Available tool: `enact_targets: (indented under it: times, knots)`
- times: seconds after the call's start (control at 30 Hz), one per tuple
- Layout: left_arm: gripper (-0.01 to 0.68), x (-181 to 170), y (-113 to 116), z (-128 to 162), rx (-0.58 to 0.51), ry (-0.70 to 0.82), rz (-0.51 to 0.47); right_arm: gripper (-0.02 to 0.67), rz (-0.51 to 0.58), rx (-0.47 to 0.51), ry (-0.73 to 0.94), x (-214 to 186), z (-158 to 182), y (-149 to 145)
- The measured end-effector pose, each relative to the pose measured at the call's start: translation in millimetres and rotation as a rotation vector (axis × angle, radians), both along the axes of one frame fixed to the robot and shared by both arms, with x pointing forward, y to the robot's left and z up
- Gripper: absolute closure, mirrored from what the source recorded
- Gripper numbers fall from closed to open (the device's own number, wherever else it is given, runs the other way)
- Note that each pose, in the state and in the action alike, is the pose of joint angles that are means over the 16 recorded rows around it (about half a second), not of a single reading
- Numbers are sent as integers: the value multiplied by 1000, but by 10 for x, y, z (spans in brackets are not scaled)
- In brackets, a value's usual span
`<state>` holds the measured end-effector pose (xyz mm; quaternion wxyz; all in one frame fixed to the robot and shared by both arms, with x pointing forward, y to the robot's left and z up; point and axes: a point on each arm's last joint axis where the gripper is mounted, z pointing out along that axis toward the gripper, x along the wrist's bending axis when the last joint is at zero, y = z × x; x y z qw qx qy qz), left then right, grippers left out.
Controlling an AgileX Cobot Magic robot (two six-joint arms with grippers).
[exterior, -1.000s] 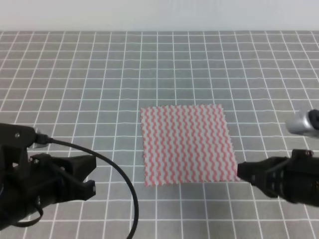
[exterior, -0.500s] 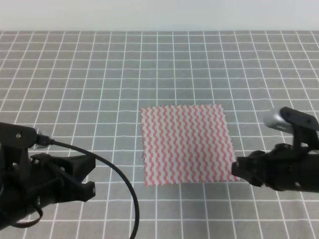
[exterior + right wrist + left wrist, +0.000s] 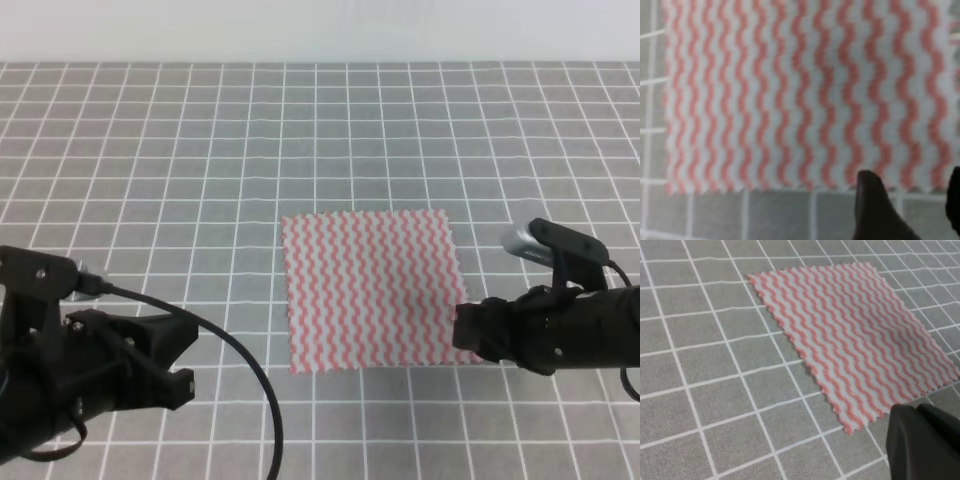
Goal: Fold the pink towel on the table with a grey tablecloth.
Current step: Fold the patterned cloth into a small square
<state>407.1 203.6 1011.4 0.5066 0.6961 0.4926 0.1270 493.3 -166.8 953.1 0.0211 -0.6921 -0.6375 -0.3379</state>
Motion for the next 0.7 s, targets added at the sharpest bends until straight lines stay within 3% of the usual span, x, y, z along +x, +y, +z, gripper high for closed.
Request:
enact_targets:
  times: [0.7]
  knots:
    - [674,-3,-8,-2,-2,1,-9,360,-49,-31,87,103,-296,-30]
